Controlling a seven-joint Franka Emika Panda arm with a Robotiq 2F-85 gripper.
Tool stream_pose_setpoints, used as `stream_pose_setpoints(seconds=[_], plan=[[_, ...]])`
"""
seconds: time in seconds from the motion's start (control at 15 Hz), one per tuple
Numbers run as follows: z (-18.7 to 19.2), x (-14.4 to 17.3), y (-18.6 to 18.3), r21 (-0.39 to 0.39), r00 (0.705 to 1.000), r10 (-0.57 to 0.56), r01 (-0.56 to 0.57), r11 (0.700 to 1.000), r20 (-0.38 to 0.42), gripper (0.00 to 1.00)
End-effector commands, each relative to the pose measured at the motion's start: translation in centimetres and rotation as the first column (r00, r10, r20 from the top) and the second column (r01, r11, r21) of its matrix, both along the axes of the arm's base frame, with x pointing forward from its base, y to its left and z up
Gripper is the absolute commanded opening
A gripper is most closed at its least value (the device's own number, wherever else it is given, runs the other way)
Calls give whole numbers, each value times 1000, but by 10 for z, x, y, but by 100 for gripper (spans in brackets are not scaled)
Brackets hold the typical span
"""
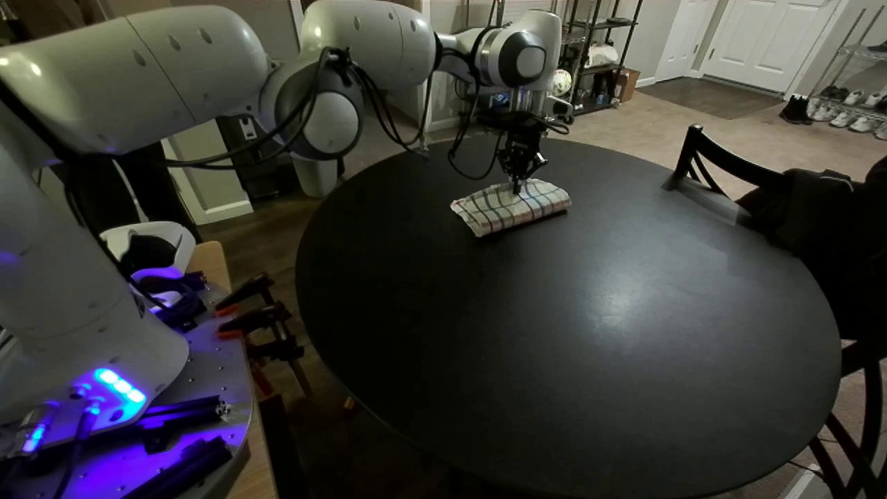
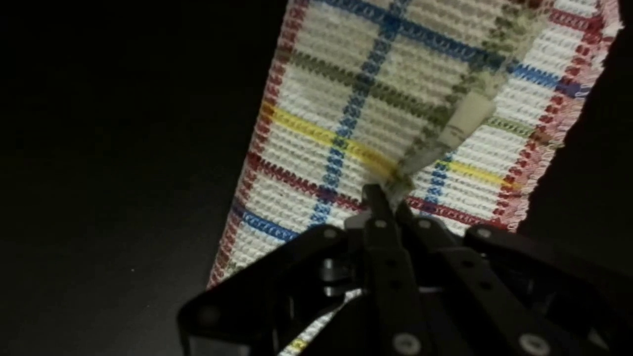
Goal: Fold the cloth
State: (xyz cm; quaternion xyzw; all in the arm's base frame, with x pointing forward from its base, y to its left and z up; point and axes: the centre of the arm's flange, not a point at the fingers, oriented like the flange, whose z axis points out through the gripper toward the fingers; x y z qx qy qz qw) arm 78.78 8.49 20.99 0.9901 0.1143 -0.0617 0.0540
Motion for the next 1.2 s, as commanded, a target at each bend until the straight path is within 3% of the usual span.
stream_pose_setpoints(seconds=[0.0,0.67,1.13], plan=[[-7,-27,7,-23,1000,20,-21,1000,-16,1],[-13,-29,37,-6,998,70,-70,998,-1,1],[-8,-26,37,-2,997,74,-74,997,27,1]])
